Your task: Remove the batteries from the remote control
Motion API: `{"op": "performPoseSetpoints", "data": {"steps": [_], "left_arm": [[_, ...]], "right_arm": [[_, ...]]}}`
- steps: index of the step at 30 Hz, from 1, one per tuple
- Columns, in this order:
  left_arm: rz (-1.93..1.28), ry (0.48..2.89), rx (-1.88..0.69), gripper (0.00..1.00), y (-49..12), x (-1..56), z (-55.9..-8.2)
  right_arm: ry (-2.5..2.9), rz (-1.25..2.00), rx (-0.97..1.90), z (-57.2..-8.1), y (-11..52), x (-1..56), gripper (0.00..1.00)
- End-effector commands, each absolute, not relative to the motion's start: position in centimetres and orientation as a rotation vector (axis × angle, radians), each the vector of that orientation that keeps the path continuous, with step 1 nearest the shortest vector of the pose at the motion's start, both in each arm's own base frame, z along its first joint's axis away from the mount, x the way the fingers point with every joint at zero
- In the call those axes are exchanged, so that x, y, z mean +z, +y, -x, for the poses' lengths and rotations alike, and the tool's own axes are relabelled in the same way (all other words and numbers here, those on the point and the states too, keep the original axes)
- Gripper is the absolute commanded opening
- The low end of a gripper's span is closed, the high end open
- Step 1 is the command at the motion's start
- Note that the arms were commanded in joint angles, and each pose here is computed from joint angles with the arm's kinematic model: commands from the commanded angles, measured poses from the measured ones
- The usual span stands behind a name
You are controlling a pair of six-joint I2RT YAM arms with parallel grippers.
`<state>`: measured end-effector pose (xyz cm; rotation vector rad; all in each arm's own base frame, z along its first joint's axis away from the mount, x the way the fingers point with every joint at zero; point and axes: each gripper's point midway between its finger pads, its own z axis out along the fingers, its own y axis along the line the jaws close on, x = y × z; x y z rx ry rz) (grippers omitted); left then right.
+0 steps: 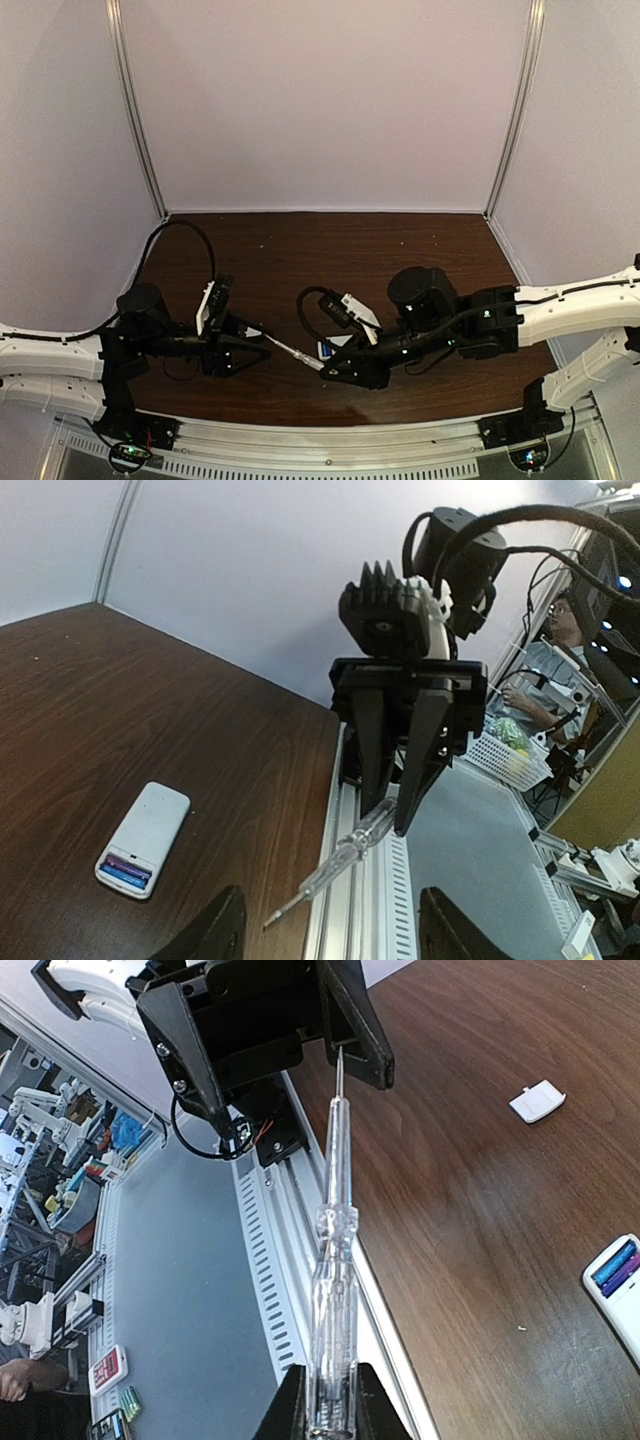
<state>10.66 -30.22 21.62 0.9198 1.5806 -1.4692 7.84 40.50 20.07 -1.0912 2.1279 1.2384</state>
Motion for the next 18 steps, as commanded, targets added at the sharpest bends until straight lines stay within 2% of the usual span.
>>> {"op": "performPoseSetpoints", "data": {"steps": [1, 18], "left_arm": [[-1.031, 1.429, -1.462, 0.58, -31.7, 24.0, -9.3], [-1.161, 1.431, -1.478, 0.35, -33.7, 22.9, -7.9]], "right_arm": [[2.134, 1.164, 1.307, -6.1, 39.7, 19.9, 0.0], [2.14, 1.182, 1.336, -5.4, 39.0, 20.6, 0.0]]}}
